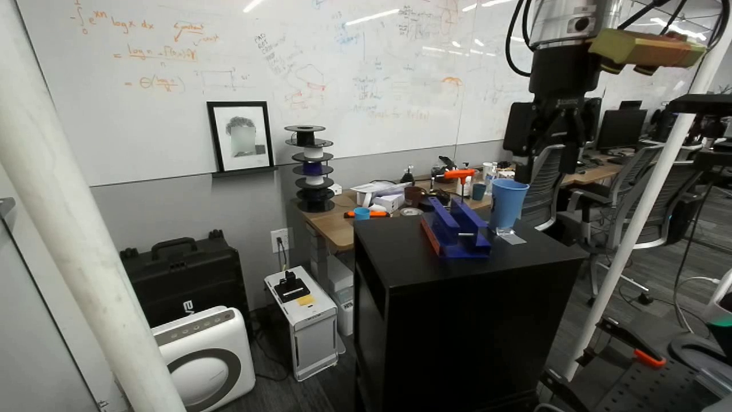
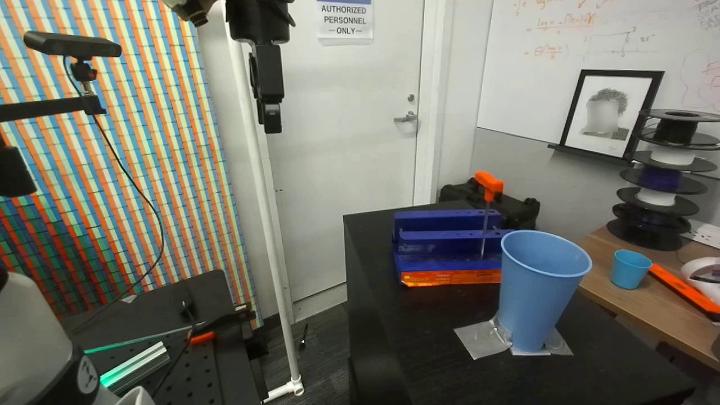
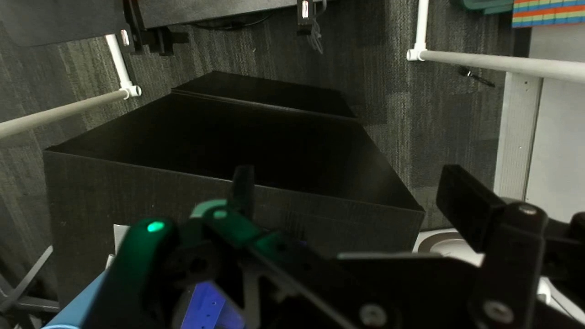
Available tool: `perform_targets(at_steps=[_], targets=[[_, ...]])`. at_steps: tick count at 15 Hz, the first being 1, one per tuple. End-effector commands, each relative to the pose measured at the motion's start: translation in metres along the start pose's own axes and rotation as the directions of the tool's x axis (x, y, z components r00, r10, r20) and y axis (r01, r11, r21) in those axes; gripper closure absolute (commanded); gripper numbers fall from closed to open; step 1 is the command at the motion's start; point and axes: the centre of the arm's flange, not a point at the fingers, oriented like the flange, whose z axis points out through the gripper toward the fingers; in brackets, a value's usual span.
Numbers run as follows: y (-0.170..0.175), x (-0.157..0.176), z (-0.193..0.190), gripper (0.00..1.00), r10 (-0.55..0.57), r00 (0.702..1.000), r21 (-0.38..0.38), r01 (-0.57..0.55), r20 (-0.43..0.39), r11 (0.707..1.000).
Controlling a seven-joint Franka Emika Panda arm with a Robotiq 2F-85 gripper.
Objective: Pick up the orange object too and put it in the cup
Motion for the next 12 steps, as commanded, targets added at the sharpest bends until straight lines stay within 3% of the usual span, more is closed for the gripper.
perform_targets(at_steps=[1, 7, 12], targets=[[0.0, 0.0, 0.0, 0.0, 0.0, 1.0, 0.0, 0.0, 0.0, 1.0], [0.035, 0.036, -0.008, 0.0, -0.181, 0.983, -0.036, 0.181, 0.018, 0.983], [0.092, 0.092, -0.024, 0.0, -0.369, 0.929, -0.073, 0.371, 0.038, 0.926]])
